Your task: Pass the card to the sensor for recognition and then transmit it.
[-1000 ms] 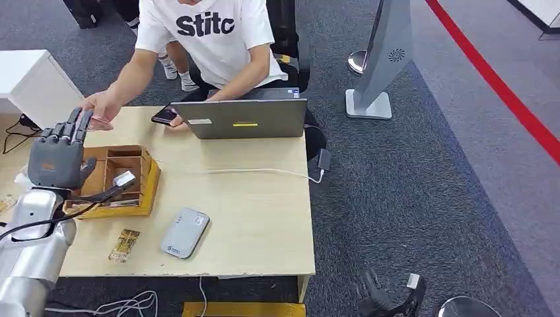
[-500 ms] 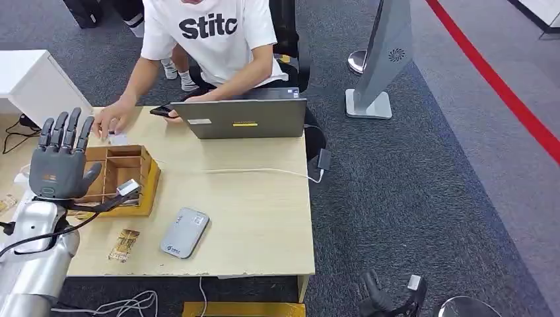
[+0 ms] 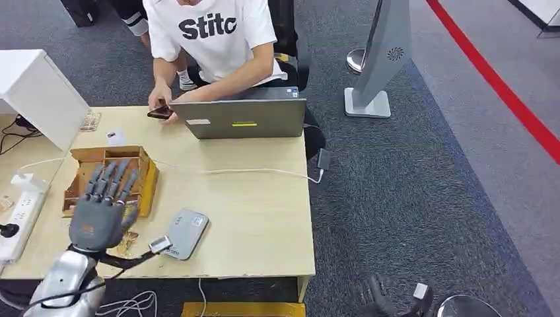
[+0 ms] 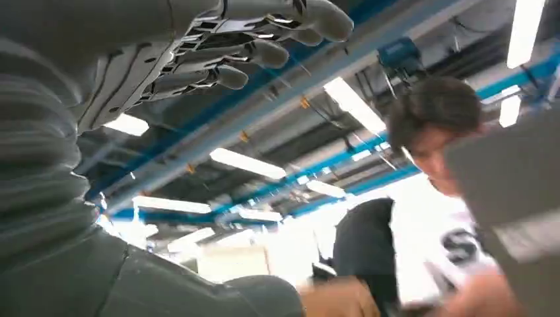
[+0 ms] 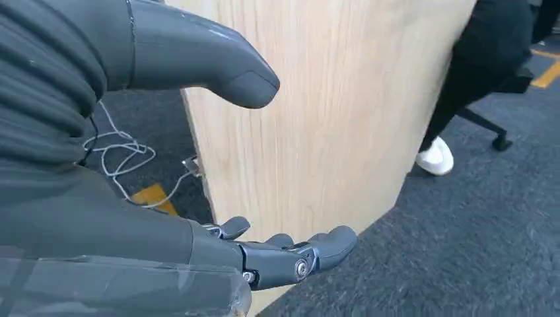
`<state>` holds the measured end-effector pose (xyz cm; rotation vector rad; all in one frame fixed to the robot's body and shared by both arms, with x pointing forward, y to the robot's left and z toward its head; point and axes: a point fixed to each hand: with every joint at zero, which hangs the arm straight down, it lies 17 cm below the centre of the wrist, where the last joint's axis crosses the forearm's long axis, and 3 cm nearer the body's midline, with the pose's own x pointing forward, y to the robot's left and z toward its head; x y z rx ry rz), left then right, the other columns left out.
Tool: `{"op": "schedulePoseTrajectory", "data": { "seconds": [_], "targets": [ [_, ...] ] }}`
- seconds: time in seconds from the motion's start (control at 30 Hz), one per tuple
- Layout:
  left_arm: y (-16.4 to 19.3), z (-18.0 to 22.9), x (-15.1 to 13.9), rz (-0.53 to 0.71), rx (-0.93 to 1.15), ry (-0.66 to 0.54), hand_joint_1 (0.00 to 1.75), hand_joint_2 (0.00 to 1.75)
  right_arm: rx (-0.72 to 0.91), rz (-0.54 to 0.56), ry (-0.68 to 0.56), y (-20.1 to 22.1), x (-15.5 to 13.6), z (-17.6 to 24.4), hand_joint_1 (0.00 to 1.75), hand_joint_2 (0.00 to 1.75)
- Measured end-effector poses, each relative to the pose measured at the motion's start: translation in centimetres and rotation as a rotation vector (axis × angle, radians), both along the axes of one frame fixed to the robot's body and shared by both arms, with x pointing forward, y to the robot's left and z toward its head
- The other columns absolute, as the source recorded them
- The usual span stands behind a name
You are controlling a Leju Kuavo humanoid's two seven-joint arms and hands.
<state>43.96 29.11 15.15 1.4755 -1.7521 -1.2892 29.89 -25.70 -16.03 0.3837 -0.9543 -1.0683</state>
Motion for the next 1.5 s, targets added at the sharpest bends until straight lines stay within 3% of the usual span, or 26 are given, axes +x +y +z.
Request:
{"op": "schedulePoseTrajectory", "data": {
  "seconds": [0.13, 0.5, 0.93, 1.23, 1.5],
  "targets": [
    [0.9, -4.1, -1.7, 0.041, 0.029, 0.136, 0.0, 1.75, -0.003, -0.008, -0.003, -0.4, -0.3, -0.1, 0.0, 1.75],
    [3.0, -6.4, -1.9, 0.088, 0.068, 0.191, 0.0, 1.75, -0.022, 0.007, -0.009, -0.3, -0.3, 0.0, 0.0, 1.75],
    [12.8, -5.5, 3.9, 0.257, 0.099, 0.23, 0.0, 1.75, -0.049, 0.074, 0.005, 0.8, 0.4, 0.0, 0.0, 1.75],
    [14.7, -5.8, 5.7, 0.303, 0.096, 0.25, 0.0, 1.75, -0.06, 0.102, 0.003, 1.2, 1.0, 0.3, 0.0, 1.75],
    [14.3, -6.3, 6.1, 0.299, 0.089, 0.262, 0.0, 1.75, -0.062, 0.105, 0.004, 1.3, 1.1, 0.3, 0.0, 1.75]
  ]
}}
